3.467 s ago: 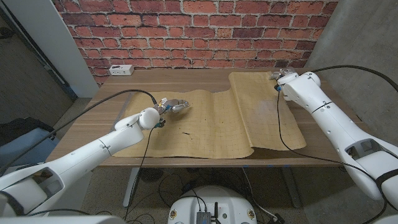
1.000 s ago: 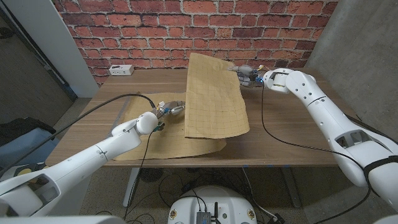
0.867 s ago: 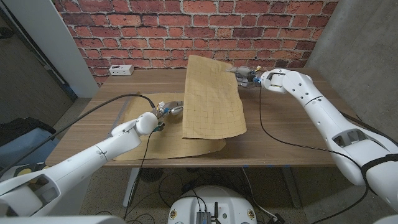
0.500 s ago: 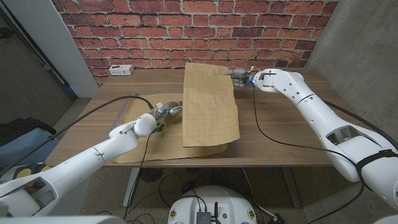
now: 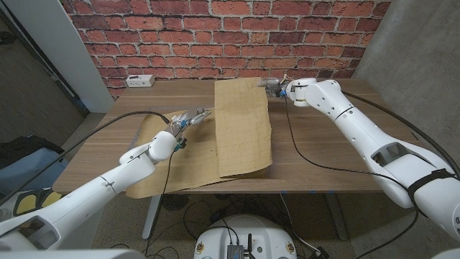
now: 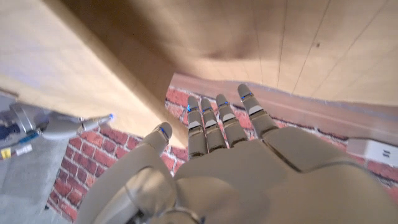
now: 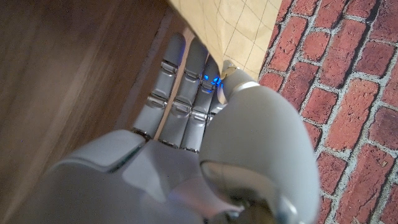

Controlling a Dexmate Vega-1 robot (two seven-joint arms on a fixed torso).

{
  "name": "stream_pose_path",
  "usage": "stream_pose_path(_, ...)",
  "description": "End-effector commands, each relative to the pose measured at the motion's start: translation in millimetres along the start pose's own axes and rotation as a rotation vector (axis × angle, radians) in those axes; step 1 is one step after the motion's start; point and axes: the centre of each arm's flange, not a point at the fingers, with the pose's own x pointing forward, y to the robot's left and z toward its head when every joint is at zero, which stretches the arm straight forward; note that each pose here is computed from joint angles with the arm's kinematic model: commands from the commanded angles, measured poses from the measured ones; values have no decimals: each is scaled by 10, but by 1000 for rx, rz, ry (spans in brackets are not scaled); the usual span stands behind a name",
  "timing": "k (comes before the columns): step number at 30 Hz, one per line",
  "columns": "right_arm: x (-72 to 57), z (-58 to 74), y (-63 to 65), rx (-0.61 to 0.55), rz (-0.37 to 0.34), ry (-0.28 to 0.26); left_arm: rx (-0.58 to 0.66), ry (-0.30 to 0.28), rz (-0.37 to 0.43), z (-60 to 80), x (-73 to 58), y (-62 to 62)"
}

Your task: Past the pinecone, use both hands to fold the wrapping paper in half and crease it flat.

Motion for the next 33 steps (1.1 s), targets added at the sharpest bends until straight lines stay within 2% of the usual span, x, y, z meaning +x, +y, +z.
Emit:
stream_pose_path(1,-32,78,76,-120,-91,-30,-35,-93,462,178,-325,322)
stream_pose_path(7,-76,162,131,-187,-120,-42,-70,-157,649,277,-520,340)
stream_pose_path(10,-114,235,200,-215,-129,-38,-83,-197,672,335,-583,376)
stream_pose_path(14,-184,361,334,-309,-169,-41,-88,-248,693,403,-651,411)
stream_pose_path(19,-296,506,576,-466,-215,-45,-123,-306,703,449,-731,433)
stream_pose_path(20,-327,539,690,-520,-223,-42,-131,-329,704,465,-763,452)
stream_pose_path(21,-328,539,692,-523,-223,-41,-132,-331,703,465,-764,452)
stream_pose_path(22,-339,551,750,-546,-225,-37,-136,-343,704,471,-778,467)
stream_pose_path(23,-358,567,871,-595,-231,-37,-148,-366,709,486,-808,498)
stream_pose_path(24,-358,567,873,-598,-232,-36,-149,-368,709,486,-808,498)
stream_pose_path(25,-368,575,983,-631,-232,-37,-169,-391,712,496,-838,533)
stream_pose_path(33,-413,572,1393,-787,-283,-34,-179,-457,702,499,-914,636)
